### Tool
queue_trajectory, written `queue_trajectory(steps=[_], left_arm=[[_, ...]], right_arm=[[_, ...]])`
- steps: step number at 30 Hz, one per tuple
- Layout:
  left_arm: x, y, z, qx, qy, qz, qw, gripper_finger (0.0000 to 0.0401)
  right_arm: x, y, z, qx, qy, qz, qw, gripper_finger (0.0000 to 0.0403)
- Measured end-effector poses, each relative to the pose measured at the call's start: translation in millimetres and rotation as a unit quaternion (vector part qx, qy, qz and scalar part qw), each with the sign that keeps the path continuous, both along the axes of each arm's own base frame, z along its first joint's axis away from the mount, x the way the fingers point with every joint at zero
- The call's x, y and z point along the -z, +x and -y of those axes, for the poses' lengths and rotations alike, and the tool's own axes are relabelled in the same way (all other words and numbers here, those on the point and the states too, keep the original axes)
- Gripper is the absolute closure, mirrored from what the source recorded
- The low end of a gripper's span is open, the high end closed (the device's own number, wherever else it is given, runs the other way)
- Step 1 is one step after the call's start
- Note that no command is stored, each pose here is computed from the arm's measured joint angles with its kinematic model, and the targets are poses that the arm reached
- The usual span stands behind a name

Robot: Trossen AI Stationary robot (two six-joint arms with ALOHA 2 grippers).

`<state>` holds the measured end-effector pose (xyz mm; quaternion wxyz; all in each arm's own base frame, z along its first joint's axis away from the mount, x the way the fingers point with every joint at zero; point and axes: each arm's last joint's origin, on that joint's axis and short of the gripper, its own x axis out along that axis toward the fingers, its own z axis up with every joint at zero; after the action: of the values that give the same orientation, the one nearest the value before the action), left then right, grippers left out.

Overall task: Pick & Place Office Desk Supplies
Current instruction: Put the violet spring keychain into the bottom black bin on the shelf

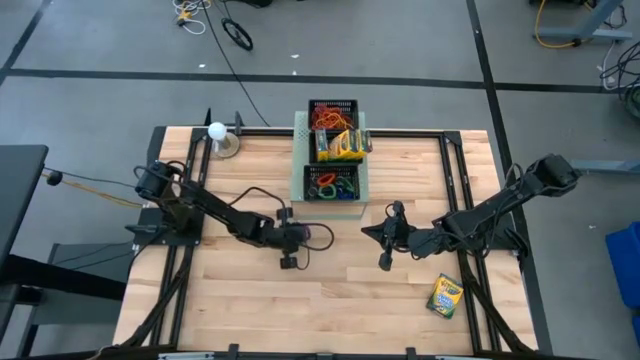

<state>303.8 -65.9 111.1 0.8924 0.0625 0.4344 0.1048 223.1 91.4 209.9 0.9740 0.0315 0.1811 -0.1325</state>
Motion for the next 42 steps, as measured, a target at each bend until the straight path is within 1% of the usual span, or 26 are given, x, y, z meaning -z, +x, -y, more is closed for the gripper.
queue_trajectory(steps=[5, 7, 9, 12, 15, 19, 22, 24, 28, 30, 32, 36, 39, 42], left_arm=[[-3.7, -3.7, 8.5, 0.031, -0.008, -0.008, 0.999, 0.0374], [-7.9, -8.7, 14.1, 0.046, -0.013, -0.016, 0.999, 0.0389], [-14.7, -13.8, 19.6, 0.062, -0.021, -0.020, 0.998, 0.0389], [-33.0, -20.7, 28.6, 0.081, -0.033, 0.002, 0.996, 0.0387], [-56.5, -28.2, 34.2, 0.090, -0.038, 0.042, 0.994, 0.0388], [-96.2, -40.4, 29.9, 0.088, -0.030, 0.114, 0.989, 0.0386], [-126.2, -48.7, 19.1, 0.083, -0.017, 0.178, 0.980, 0.0385], [-142.9, -51.5, 8.5, 0.069, -0.011, 0.220, 0.973, 0.0385], [-167.3, -46.2, -19.4, 0.027, 0.008, 0.260, 0.965, 0.0386], [-177.6, -41.4, -33.3, 0.018, 0.023, 0.260, 0.965, 0.0386], [-186.1, -33.6, -46.3, 0.024, 0.030, 0.257, 0.966, 0.0386], [-192.4, -19.2, -69.7, 0.041, 0.017, 0.238, 0.970, 0.0385], [-191.8, -10.4, -84.1, 0.039, 0.007, 0.226, 0.973, 0.0379], [-184.7, -4.1, -95.7, 0.035, 0.005, 0.198, 0.979, 0.0362]], right_arm=[[0.0, 0.0, 0.0, -0.002, -0.005, -0.001, 1.000, 0.0391], [0.0, 0.0, 0.0, -0.001, -0.004, -0.001, 1.000, 0.0391], [0.4, -0.2, -0.1, -0.001, -0.002, -0.002, 1.000, 0.0391], [0.5, -0.6, -0.9, -0.002, -0.003, -0.002, 1.000, 0.0391], [0.5, -0.6, -0.9, -0.003, -0.003, -0.002, 1.000, 0.0392], [0.5, -0.6, -0.8, -0.002, -0.003, -0.003, 1.000, 0.0392], [0.5, -0.6, -0.8, -0.002, -0.003, -0.002, 1.000, 0.0392], [0.5, -0.6, -0.8, -0.002, -0.003, -0.002, 1.000, 0.0391], [0.3, -0.4, -0.9, -0.002, -0.002, -0.001, 1.000, 0.0392], [0.1, -0.3, -0.9, -0.002, -0.001, 0.000, 1.000, 0.0392], [0.1, -0.3, -0.9, -0.002, -0.001, 0.000, 1.000, 0.0392], [0.0, -0.3, -1.1, -0.001, 0.001, 0.002, 1.000, 0.0392], [-0.3, -0.2, -1.1, -0.001, 0.002, 0.003, 1.000, 0.0392], [-0.3, -0.1, -1.1, -0.001, 0.002, 0.003, 1.000, 0.0392]])
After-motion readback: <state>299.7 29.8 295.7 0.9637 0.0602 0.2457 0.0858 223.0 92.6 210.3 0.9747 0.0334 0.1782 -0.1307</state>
